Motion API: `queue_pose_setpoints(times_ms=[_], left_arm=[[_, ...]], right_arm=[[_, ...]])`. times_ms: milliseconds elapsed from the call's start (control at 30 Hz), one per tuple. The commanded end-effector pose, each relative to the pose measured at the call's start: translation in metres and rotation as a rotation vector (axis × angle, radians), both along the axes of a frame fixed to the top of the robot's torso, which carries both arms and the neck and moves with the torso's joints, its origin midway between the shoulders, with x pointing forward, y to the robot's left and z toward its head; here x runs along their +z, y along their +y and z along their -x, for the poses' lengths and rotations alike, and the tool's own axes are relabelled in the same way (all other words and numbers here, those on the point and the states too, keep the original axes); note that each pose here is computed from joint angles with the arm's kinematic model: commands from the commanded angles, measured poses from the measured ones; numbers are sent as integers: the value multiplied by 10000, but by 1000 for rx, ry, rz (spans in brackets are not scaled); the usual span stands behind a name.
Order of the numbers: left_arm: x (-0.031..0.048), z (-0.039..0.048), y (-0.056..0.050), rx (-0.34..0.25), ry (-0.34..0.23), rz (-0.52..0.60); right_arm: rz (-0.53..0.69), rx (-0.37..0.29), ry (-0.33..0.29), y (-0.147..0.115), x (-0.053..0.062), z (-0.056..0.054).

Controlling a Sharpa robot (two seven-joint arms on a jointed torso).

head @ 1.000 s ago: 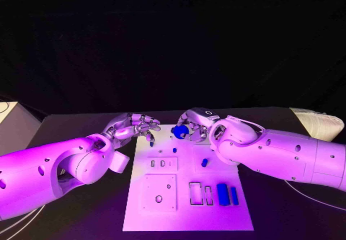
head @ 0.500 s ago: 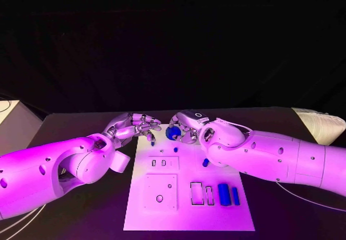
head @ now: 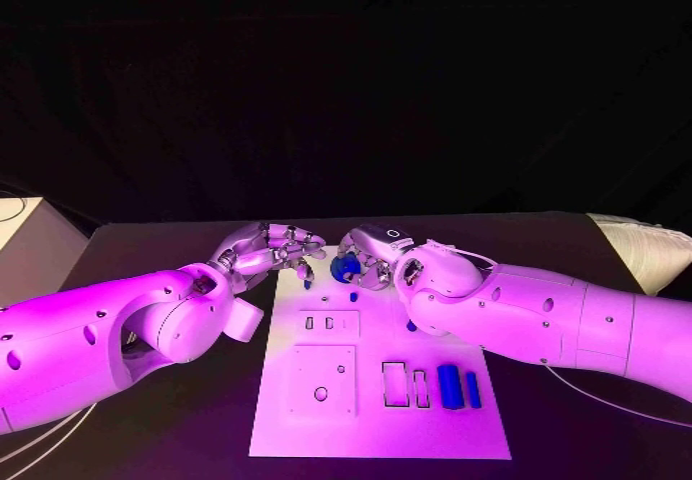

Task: Assemble the parts on the task board

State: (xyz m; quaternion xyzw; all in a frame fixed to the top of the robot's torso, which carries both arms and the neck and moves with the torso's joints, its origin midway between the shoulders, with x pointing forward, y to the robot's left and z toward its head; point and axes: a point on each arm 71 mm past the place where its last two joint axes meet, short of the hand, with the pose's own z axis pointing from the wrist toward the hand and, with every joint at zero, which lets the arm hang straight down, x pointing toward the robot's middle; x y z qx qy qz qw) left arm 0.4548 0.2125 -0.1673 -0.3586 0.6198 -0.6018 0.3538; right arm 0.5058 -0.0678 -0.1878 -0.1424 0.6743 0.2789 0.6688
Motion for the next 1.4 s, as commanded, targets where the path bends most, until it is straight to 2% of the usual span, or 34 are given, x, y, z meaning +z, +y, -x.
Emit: queue_pose_setpoints(times_ms=[33,333,767,1400], left_arm=[[12,7,-27,-21,-3,9],[12,8,-31,-22,-3,10],[11,6,-35,-23,-3,10],[13,4,-31,-21,-8,10]], right_arm=[[22,6,-20,12,-12,-9],[39,4,-30,23,-50,-36],[55,-3,-5,36,-131,-45],[31,-12,12,20,-144,-53]])
